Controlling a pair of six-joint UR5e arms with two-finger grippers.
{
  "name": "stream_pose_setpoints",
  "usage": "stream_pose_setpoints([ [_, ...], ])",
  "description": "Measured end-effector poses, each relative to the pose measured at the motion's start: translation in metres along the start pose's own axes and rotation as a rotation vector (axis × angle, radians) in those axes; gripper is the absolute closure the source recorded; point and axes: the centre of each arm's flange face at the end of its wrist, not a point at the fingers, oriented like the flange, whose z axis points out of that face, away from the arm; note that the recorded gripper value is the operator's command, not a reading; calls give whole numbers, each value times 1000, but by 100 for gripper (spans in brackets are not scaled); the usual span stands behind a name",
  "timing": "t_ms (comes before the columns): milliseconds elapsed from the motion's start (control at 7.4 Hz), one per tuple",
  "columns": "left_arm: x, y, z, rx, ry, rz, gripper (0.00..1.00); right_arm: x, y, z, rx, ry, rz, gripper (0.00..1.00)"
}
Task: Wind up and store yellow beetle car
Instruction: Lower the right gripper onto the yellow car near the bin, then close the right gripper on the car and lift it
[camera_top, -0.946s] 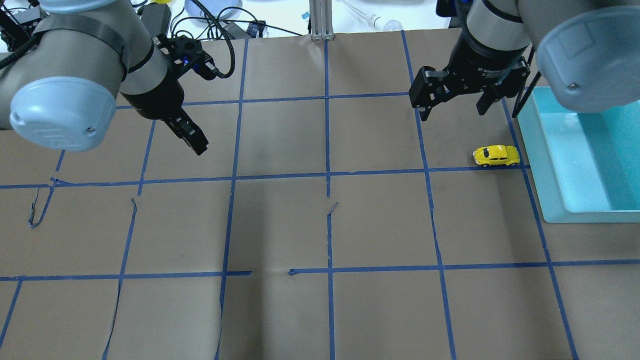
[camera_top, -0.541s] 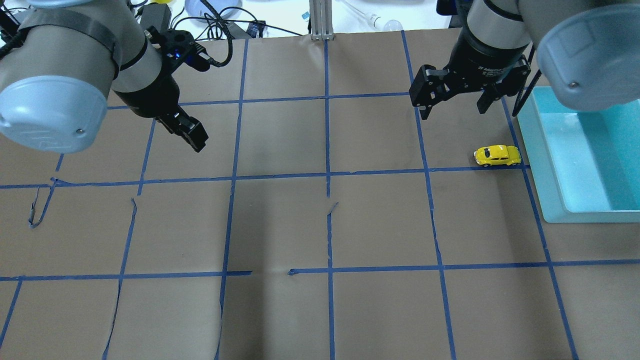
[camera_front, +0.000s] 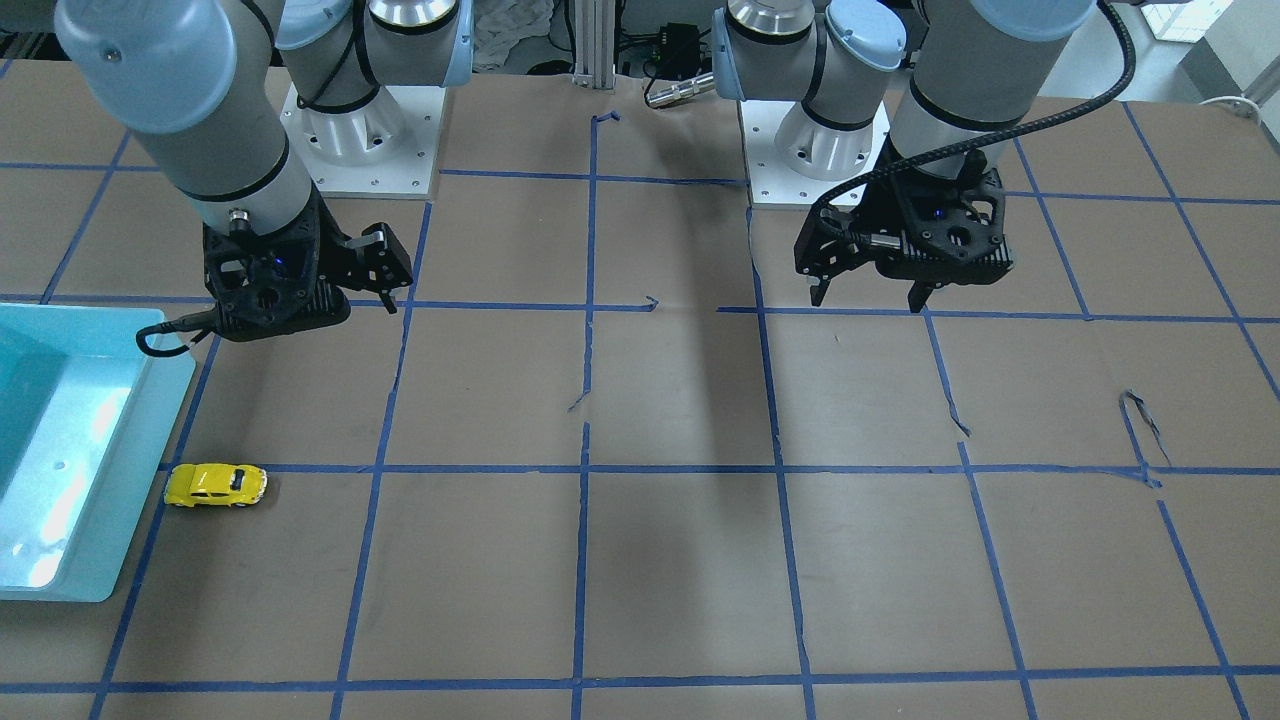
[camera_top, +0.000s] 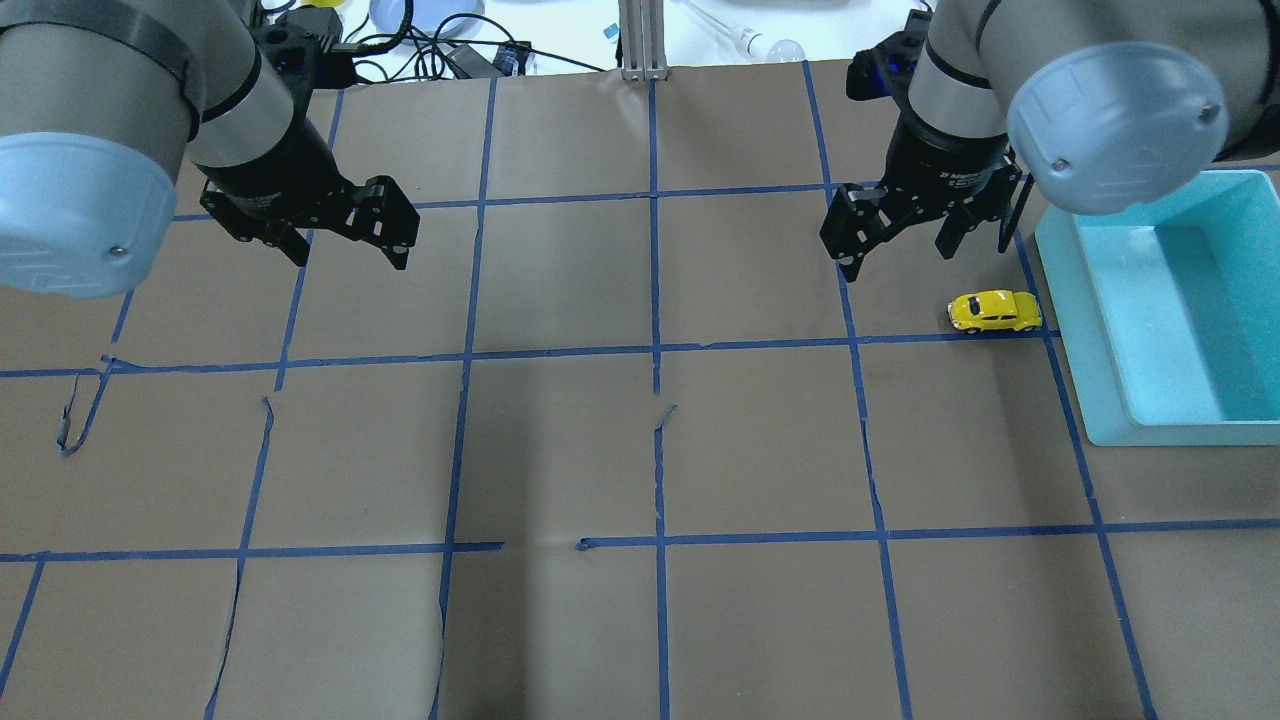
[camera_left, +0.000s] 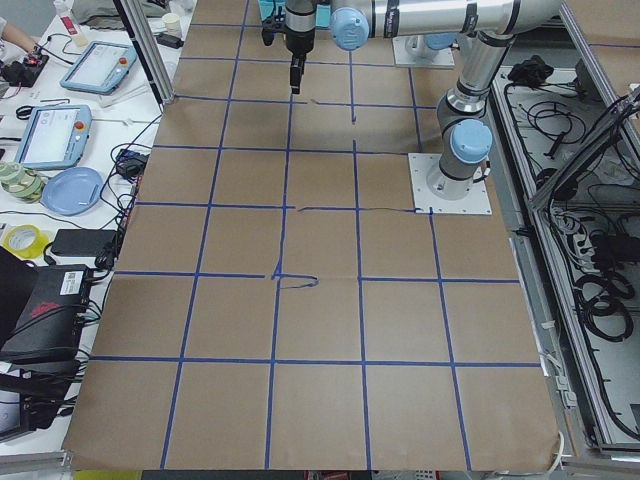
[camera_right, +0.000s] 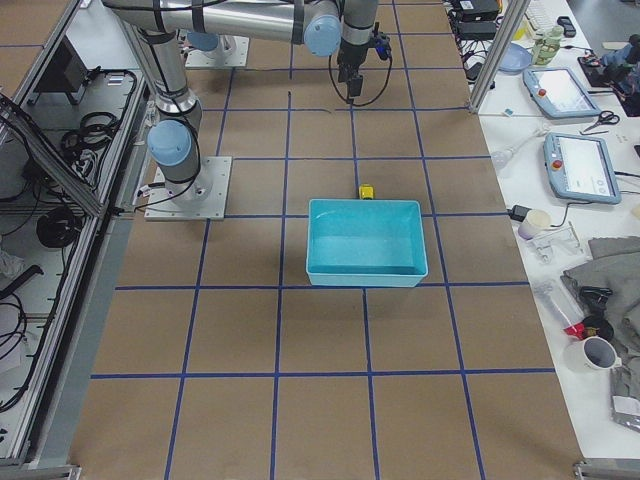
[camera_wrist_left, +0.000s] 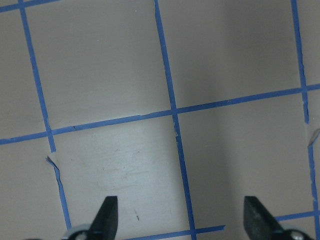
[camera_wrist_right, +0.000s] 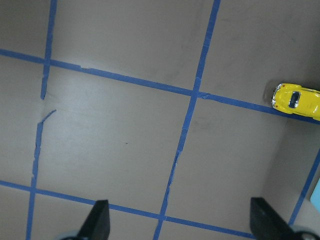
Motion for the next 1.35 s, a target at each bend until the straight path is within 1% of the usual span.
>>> stream_pose_setpoints([
  [135,1,0,-3,7,-3,-42,0,14,-3,16,19,5,-143,0],
  [270,1,0,-6,11,-5,-60,0,25,-7,35,44,20,-302,0],
  [405,1,0,-7,13,-5,-67,0,35,-10,53,58,33,-450,0],
  [676,-1,-1,-7,13,-3,-91,0,66,-11,82,59,49,-730,0],
  [811,-2,-1,-6,6,-3,-104,0,91,-10,93,54,58,-843,0],
  [1081,-4,1,-5,-16,-6,-113,0,149,-13,121,23,103,-1022,0],
  [1216,-4,2,-5,-19,-7,-114,0,171,-17,136,17,127,-1099,0],
  [1351,-4,2,-6,-19,-7,-114,0,183,-22,150,19,143,-1142,0],
])
